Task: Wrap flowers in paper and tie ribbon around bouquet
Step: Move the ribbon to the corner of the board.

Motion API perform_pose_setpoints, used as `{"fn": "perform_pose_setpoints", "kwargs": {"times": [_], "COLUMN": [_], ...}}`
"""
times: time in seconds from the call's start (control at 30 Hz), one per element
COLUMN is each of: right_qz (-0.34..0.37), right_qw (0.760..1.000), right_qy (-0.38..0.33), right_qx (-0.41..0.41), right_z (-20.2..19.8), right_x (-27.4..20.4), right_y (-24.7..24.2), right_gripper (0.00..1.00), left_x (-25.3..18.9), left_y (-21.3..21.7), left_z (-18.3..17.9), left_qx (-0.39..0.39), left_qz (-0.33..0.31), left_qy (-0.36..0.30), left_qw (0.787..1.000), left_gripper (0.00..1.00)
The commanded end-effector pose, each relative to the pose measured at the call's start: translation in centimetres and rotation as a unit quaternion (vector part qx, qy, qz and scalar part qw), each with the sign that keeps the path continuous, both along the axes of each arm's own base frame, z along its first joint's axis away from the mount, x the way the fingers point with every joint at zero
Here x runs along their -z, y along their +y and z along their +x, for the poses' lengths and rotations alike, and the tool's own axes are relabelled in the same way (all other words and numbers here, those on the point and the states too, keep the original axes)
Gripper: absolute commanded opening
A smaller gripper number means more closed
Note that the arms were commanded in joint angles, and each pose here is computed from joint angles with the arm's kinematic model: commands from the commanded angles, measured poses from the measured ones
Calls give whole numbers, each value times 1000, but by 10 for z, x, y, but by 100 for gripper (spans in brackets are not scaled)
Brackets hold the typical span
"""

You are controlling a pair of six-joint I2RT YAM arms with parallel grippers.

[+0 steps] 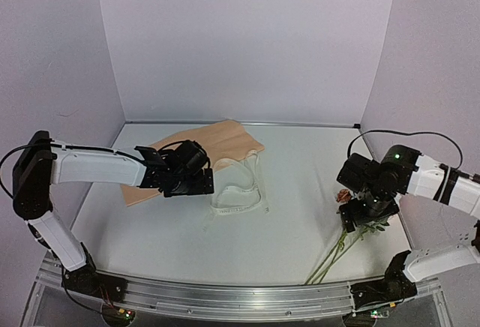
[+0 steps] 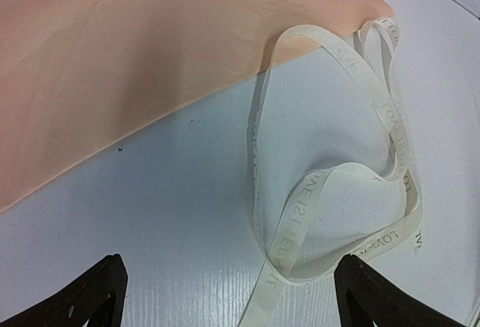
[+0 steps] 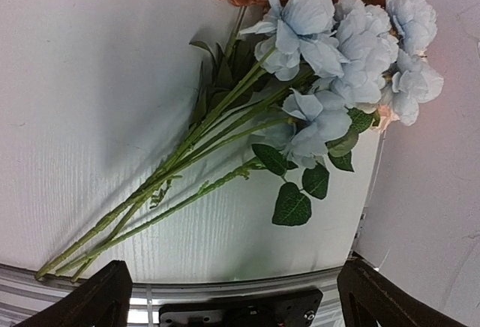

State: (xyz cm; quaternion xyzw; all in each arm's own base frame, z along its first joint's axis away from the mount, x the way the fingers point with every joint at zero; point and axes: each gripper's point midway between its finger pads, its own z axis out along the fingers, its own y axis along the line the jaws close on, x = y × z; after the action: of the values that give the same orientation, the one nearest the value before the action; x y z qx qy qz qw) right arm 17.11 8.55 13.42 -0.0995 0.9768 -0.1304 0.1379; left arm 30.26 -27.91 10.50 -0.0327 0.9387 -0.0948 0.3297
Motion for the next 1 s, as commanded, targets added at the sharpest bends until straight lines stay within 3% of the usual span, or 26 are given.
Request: {"fn": "perform_pose_setpoints", "kwargs": {"times": [0.0,0.3,0.67,0.97], "right_qz": [55,113,177,118], "right_qw": [998,993,984,992], "right_qy": [-4,18,3,-23], "right_qx": [17,4,17,36], "right_z": [16,72,196,239], "right_x": [-1,6,40,93], "right_y": [32,116,240,251], "right_gripper": [98,98,98,98], "left_x": [-8,7,-23,-43], "left_y": [-18,-23,20,42], "left_z": [9,10,-7,-21], "left_qx": [-7,7,3,4], "left_qz": [-26,-19,-31,-43], "left_qy": [-2,7,7,-1], "left_qw": [1000,1000,999,999], "left_gripper": [100,100,100,100]}}
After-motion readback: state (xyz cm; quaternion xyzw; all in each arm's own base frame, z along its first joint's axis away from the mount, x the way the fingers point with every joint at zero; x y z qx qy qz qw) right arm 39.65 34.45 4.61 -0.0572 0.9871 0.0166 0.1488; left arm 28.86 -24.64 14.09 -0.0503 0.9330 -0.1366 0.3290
